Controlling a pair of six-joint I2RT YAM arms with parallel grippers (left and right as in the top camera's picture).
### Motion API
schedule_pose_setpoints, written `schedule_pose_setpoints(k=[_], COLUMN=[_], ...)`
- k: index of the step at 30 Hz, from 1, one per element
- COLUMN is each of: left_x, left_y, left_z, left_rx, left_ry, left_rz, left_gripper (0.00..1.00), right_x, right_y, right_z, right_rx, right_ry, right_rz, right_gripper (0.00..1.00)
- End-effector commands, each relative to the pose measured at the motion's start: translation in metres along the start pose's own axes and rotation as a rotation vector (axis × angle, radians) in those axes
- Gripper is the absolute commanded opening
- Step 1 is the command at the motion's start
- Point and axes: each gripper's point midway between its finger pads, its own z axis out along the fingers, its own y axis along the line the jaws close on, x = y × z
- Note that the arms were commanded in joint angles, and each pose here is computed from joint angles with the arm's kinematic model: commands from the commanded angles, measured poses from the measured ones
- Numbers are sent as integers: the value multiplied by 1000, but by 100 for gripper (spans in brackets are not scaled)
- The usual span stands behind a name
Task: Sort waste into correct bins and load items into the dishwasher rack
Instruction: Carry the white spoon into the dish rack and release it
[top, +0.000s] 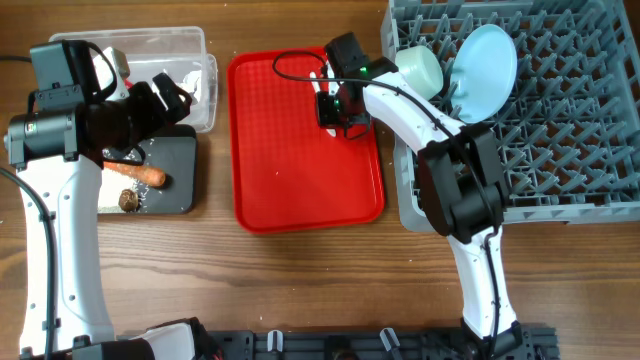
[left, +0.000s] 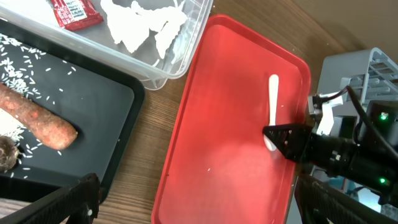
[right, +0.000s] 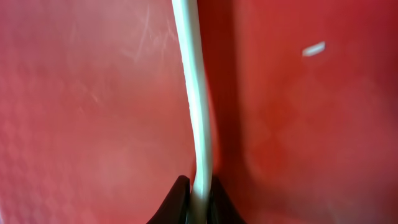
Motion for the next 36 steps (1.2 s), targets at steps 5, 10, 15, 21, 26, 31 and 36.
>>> schedule_pose_setpoints(k=[5,10,15,21,26,31,36], left_x=[-4,-4,-4,-4,-4,-4,-4], left_y=[2,2,2,2,2,2,2], left_z=[0,0,0,0,0,0,0], left_rx=[-6,-6,-6,-5,-5,-5,-5], left_ry=[-8,-8,-8,-9,-9,-9,-9], left_rz=[-11,-11,-11,-11,-12,-12,-12], left_gripper=[100,100,100,100,100,100,100], right_x=[-10,58,143,170,180,162,145], right_y=[30,-43,-121,-160,-203,-224,-241], right_z=[-208,-372,-409,-350,-298,-288,-267], right_rx=[-9,279,512,474,491,488,493], right_ry=[-269,-473,-353,-237,-179,-218,-195], right_rz=[-129,15,165,264,293,155,135], right_gripper=[4,4,4,4,5,4,7])
